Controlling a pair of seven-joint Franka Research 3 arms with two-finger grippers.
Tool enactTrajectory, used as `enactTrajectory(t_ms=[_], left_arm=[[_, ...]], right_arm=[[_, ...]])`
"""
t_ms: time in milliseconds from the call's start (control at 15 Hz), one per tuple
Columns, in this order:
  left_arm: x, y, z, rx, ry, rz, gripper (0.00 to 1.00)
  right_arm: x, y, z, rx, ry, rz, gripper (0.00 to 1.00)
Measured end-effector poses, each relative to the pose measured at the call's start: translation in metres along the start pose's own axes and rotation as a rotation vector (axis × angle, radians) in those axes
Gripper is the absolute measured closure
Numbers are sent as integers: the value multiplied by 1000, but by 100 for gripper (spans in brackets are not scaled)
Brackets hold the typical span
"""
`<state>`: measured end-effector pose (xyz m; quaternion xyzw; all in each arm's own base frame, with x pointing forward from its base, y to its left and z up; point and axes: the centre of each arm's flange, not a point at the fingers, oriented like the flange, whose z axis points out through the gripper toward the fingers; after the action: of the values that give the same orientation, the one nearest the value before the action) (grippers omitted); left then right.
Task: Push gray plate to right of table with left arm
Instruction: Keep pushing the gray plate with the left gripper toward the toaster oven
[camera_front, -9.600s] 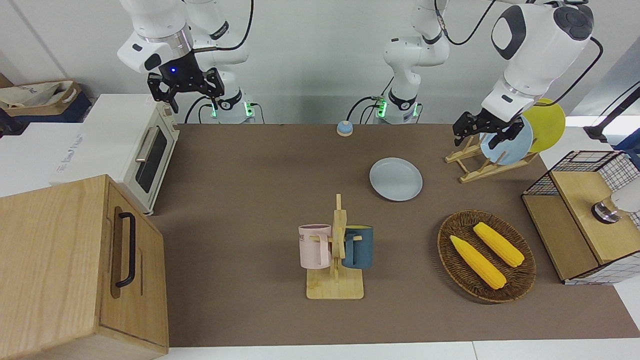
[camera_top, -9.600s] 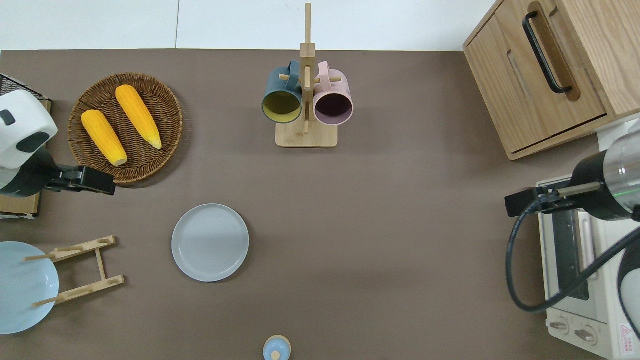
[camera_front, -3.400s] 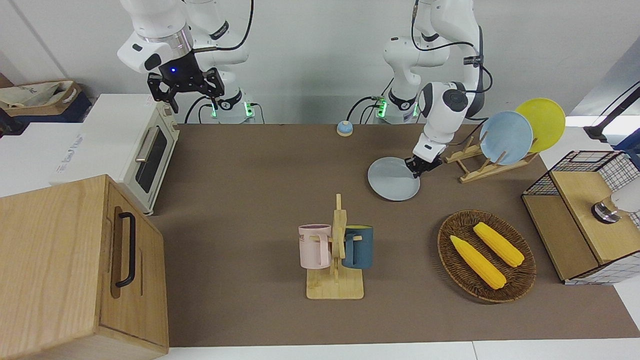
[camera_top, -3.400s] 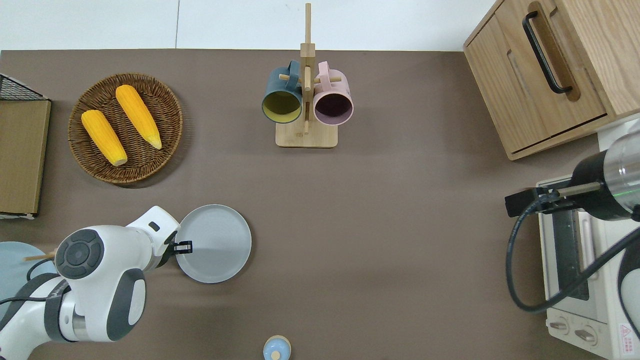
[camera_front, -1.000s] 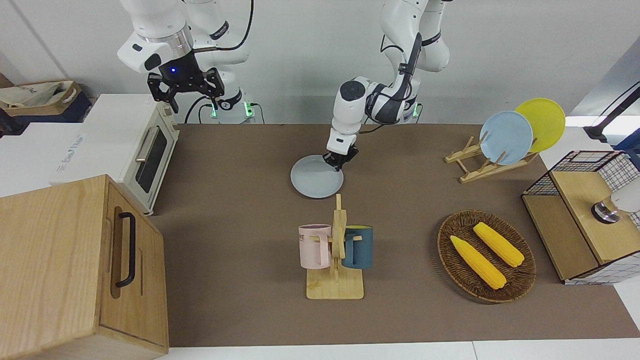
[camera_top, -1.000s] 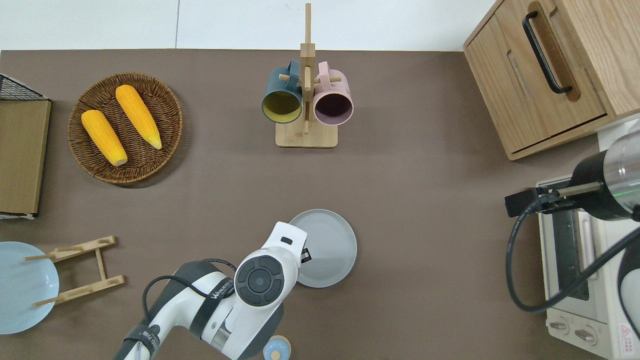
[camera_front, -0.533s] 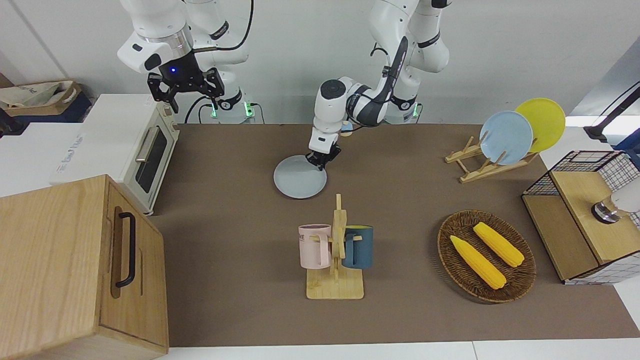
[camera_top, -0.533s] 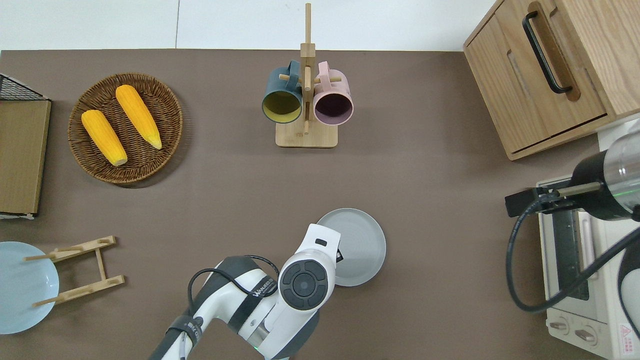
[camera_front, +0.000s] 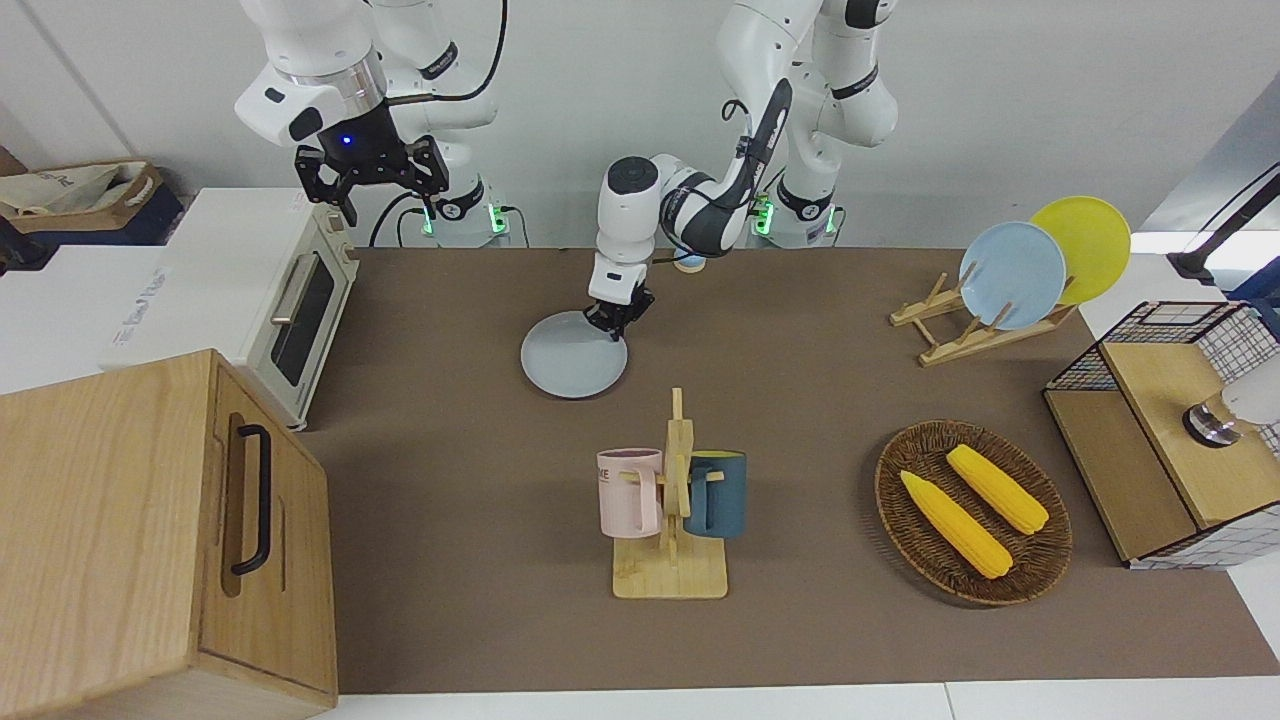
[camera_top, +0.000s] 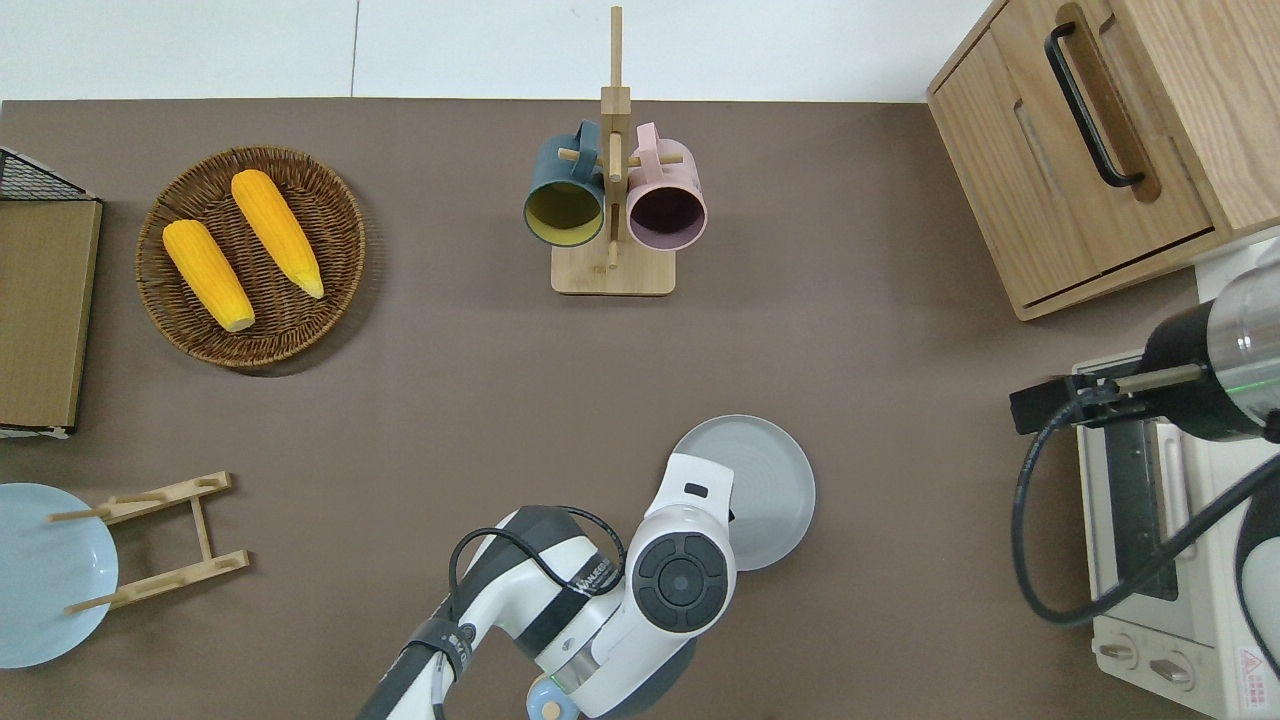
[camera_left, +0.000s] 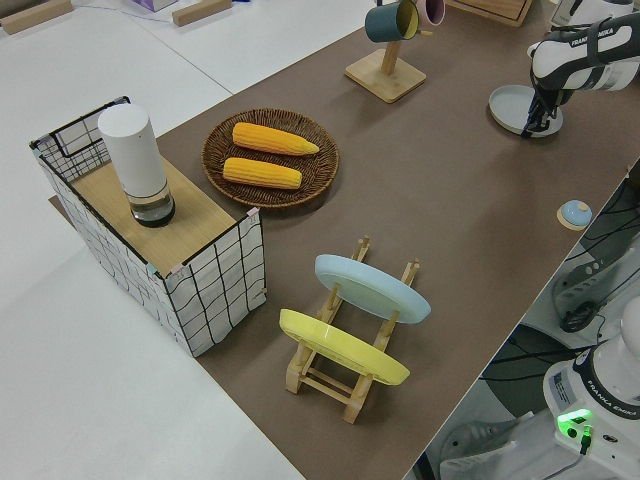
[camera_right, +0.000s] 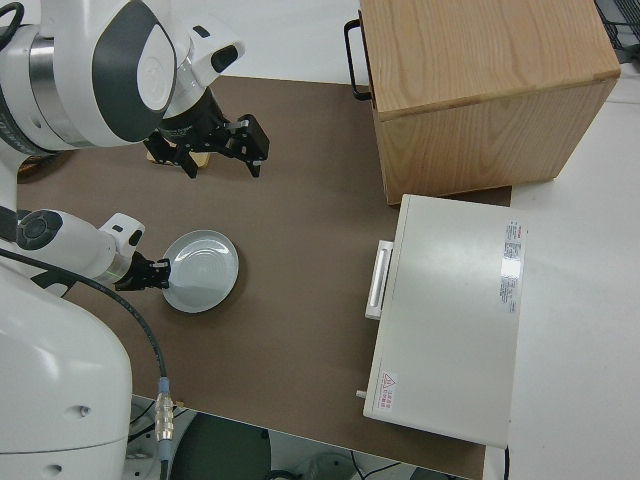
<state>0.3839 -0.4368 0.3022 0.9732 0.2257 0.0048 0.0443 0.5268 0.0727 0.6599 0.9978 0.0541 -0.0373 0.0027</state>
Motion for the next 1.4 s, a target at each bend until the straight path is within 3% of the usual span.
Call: enactTrajectory(t_ms=[533,1200,1400], left_arm=[[-25,47,5,-4,-9,-34,96],[-54,79,8,-27,-15,-73,96],[-63,89,9,-34,10,-77,96]], right_arm=[[0,0,0,0,0,0,1],[0,0,0,0,0,0,1],[0,0,0,0,0,0,1]])
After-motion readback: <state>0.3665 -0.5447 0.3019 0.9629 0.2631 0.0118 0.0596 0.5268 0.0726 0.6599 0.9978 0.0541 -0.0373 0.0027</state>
